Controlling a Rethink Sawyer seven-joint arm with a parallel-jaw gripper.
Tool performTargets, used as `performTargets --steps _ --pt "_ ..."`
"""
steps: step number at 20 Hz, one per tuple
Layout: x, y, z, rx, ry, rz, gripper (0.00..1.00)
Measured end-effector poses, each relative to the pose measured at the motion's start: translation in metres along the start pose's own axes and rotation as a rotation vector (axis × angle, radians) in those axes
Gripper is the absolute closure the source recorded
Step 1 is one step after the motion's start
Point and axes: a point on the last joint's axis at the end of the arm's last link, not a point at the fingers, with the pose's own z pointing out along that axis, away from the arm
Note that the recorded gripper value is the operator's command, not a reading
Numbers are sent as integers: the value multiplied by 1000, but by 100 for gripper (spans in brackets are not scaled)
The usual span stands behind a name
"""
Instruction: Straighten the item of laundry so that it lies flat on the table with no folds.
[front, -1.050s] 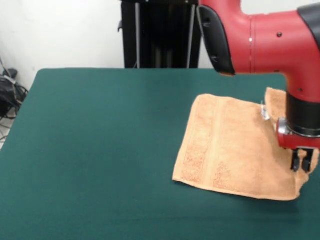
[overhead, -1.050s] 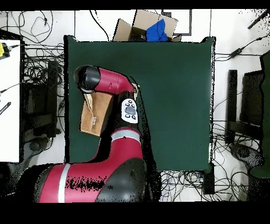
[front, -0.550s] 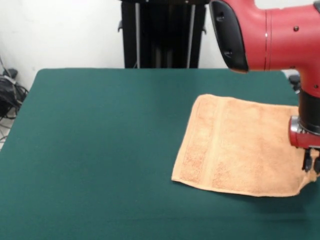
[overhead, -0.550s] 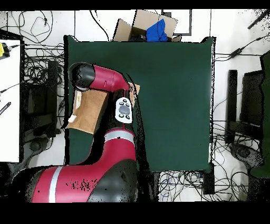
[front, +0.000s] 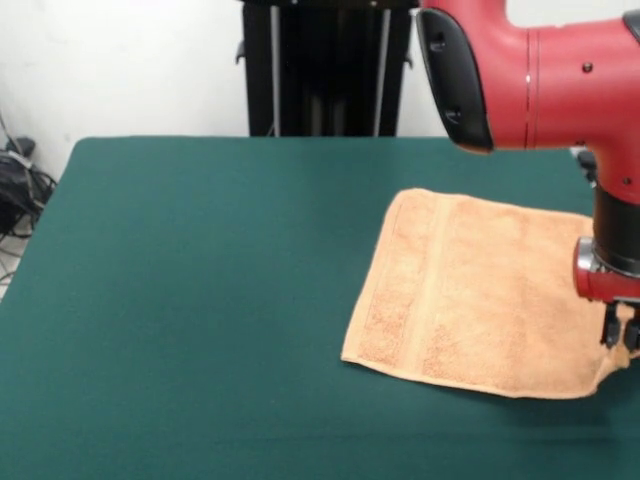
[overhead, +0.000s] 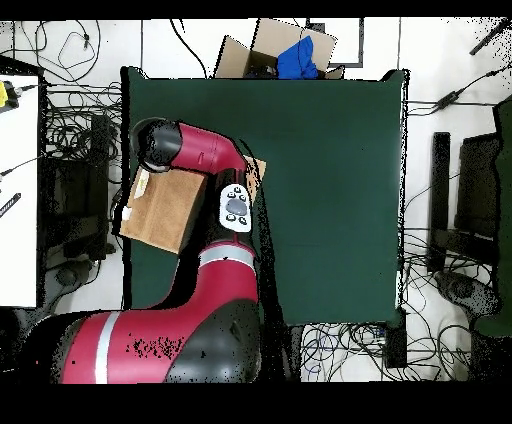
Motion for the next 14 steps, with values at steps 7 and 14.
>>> performTargets --steps 7,14 --pt "6 -7 15 10 19 5 100" --pt "9 -13 25 23 30 8 100"
